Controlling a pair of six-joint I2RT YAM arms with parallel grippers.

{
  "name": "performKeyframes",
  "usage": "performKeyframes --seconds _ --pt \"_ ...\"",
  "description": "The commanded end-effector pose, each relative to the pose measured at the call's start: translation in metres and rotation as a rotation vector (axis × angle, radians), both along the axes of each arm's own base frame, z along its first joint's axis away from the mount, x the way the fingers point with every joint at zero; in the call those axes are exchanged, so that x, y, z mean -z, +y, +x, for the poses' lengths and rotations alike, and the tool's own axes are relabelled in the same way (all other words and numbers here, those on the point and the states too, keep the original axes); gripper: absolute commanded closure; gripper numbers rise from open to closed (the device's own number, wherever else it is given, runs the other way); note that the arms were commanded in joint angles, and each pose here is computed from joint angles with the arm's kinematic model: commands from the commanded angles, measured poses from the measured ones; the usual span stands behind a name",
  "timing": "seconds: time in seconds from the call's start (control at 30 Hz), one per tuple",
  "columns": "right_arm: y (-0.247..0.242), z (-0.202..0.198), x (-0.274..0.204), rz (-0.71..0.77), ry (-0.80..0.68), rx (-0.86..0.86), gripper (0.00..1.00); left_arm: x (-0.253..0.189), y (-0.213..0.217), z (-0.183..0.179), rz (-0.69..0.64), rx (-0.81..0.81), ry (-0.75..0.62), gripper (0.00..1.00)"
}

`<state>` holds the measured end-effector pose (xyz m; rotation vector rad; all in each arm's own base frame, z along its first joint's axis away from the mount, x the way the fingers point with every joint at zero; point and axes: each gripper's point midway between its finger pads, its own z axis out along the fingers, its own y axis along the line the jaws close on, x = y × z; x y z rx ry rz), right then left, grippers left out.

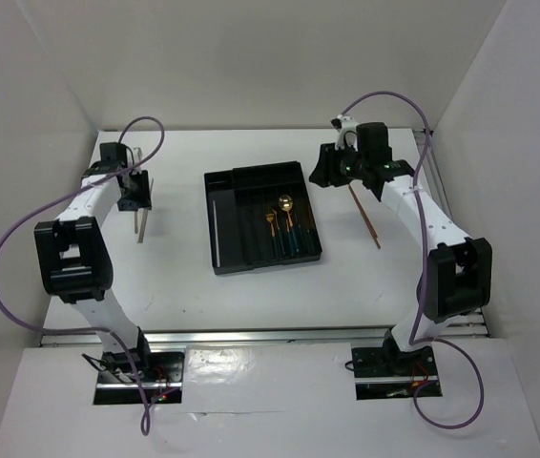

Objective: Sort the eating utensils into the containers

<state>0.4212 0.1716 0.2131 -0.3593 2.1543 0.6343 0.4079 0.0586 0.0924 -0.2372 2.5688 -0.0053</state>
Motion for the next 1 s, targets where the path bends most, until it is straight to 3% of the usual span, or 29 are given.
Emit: performKeyframes --seconds 0.0,0.13,0.37,0.97 --pt "-0.004 -0.001 -0.026 0.018 -0.080 -0.023 0.51 0.004 0.018 0.022 0.042 -0.006 -0.008 0.48" --pt "-0.011 0.001 -0.029 0.022 -0.078 -0.010 0.51 0.017 0.040 0.032 0.059 -0.052 0.016 0.50" --pt "-0.012 0.000 -0.030 0.036 -0.075 -0.023 0.51 0.030 0.057 0.039 0.090 -0.072 0.052 0.43" --pt "-0.009 0.007 -0.019 0.044 -0.049 -0.026 0.51 0.052 0.064 0.048 0.090 -0.073 0.071 0.45"
